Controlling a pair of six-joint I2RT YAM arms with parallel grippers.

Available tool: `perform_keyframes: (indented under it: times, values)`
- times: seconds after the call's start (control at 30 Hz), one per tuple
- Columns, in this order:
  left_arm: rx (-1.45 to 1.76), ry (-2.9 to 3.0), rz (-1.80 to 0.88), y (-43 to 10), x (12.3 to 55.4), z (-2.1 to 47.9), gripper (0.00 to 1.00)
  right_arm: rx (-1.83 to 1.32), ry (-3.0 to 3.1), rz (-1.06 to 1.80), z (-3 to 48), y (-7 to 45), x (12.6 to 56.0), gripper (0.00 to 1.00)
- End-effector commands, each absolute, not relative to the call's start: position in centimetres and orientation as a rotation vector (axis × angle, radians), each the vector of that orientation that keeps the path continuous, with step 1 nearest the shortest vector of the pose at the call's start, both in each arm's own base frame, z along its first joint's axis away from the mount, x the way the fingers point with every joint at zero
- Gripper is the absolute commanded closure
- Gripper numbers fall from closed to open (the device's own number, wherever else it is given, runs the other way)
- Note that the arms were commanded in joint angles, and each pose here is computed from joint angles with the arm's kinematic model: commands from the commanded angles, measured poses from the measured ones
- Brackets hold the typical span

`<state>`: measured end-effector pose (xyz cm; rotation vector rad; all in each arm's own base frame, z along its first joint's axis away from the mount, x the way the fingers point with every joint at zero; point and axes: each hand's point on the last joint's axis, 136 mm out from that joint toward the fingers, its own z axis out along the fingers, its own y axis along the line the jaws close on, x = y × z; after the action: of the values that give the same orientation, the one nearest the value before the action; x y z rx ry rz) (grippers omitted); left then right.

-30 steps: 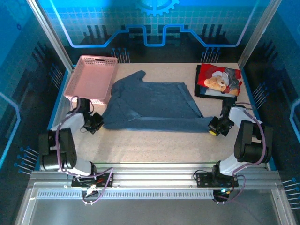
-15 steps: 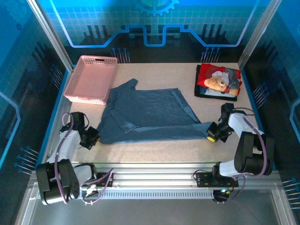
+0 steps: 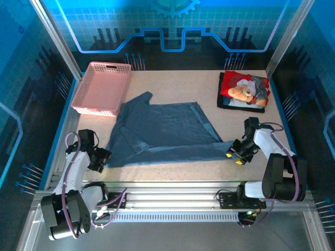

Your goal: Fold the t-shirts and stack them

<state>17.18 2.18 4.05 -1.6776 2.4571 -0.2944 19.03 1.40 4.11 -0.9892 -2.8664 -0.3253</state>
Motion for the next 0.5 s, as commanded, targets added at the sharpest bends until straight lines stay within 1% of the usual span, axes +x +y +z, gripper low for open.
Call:
perform_keyframes:
  times: [0.0,0.07,0.13,0.23,0.37,0.47]
  values:
    - [-1.552,2.446,-0.261,2.5,18.8,7.6,0.39,-0.92,-2.963,-0.409,7.9,2.6,21.3,0.47]
    - [-1.435,2.457,-0.266,1.9,20.3,10.1,0.36,-0.832,-3.098,-0.454,11.4,3.2,23.9,0.43]
    - [-1.3,2.438,-0.307,0.7,22.3,12.7,0.34,-0.699,-3.231,-0.558,14.5,4.4,26.6,0.41]
    - [-1.087,2.437,-0.445,-2.9,25.8,15.4,0.3,-0.411,-3.365,-0.756,17.7,6.8,31.4,0.42]
    - [-0.875,2.537,-0.638,-8.1,28.8,15.3,0.29,-0.076,-3.331,-0.907,18.3,10.4,37.1,0.46]
    - [-0.802,2.569,-0.761,-10.8,29.9,14.5,0.3,0.092,-3.316,-0.88,17.1,12.6,40.8,0.47]
